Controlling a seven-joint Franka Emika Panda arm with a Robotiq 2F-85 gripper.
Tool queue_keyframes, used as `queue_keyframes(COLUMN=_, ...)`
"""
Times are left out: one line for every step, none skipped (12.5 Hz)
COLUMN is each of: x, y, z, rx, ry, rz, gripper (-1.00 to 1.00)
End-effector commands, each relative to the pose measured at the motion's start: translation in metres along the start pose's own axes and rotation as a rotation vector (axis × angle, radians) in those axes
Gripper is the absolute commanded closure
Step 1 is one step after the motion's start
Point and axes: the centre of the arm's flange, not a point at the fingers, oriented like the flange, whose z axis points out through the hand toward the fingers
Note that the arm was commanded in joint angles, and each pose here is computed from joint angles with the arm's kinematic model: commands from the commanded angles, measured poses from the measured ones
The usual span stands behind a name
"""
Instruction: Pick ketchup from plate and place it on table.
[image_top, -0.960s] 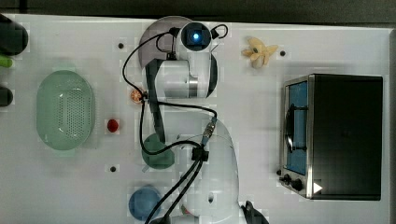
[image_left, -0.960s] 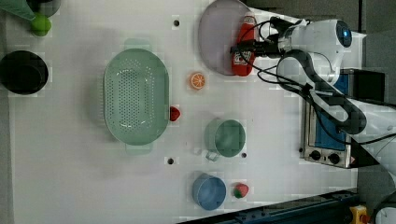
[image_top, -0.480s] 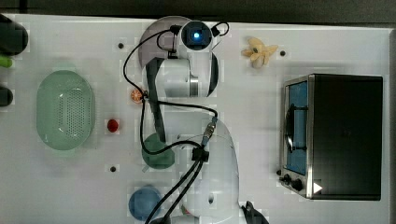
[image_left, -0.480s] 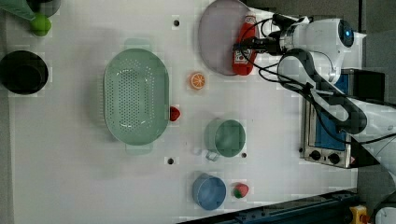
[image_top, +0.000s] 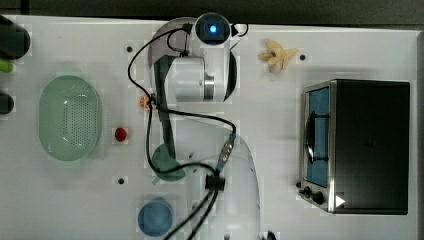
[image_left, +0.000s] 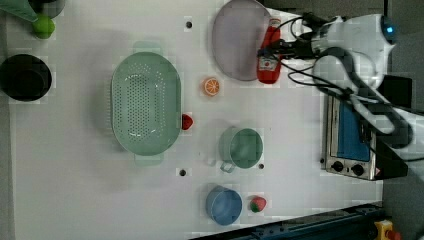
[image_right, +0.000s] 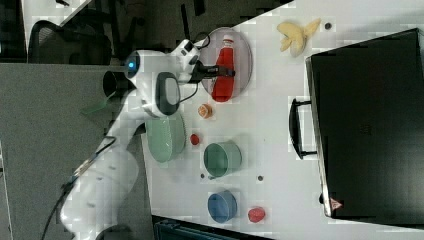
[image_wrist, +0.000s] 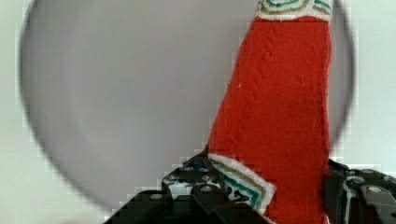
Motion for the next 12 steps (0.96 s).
queue_keyframes(x=-0.004, y=0.017, z=-0.167, rx=0.009, ry=0.107, rz=0.044, gripper=-0.17)
queue_keyframes(x=-0.017, y=0.024, z=-0.191, rx=-0.002, ry=0.073, rz=0.053, gripper=-0.17)
queue_keyframes(x=-0.033, y=0.032, z=-0.209, rx=-0.014, ry=0.033, rz=0.070, gripper=-0.17)
queue_keyframes(x=-0.048, y=0.039, z=-0.220, rx=-0.025, ry=-0.005, rz=0.102, gripper=-0.17)
queue_keyframes(x=-0.064, y=0.046, z=-0.226, rx=-0.034, ry=-0.035, rz=0.146, gripper=-0.17)
queue_keyframes(x=-0.078, y=0.052, z=-0.226, rx=-0.041, ry=-0.048, rz=0.186, gripper=-0.17)
queue_keyframes(x=-0.092, y=0.057, z=-0.223, rx=-0.047, ry=-0.062, rz=0.216, gripper=-0.17)
queue_keyframes(x=-0.106, y=0.060, z=-0.216, rx=-0.052, ry=-0.074, rz=0.235, gripper=-0.17)
queue_keyframes(x=-0.119, y=0.064, z=-0.207, rx=-0.054, ry=-0.078, rz=0.247, gripper=-0.17)
queue_keyframes(x=-0.130, y=0.067, z=-0.195, rx=-0.054, ry=-0.065, rz=0.252, gripper=-0.17)
queue_keyframes(x=-0.140, y=0.070, z=-0.180, rx=-0.053, ry=-0.047, rz=0.256, gripper=-0.17)
queue_keyframes(x=-0.150, y=0.072, z=-0.160, rx=-0.053, ry=-0.033, rz=0.258, gripper=-0.17)
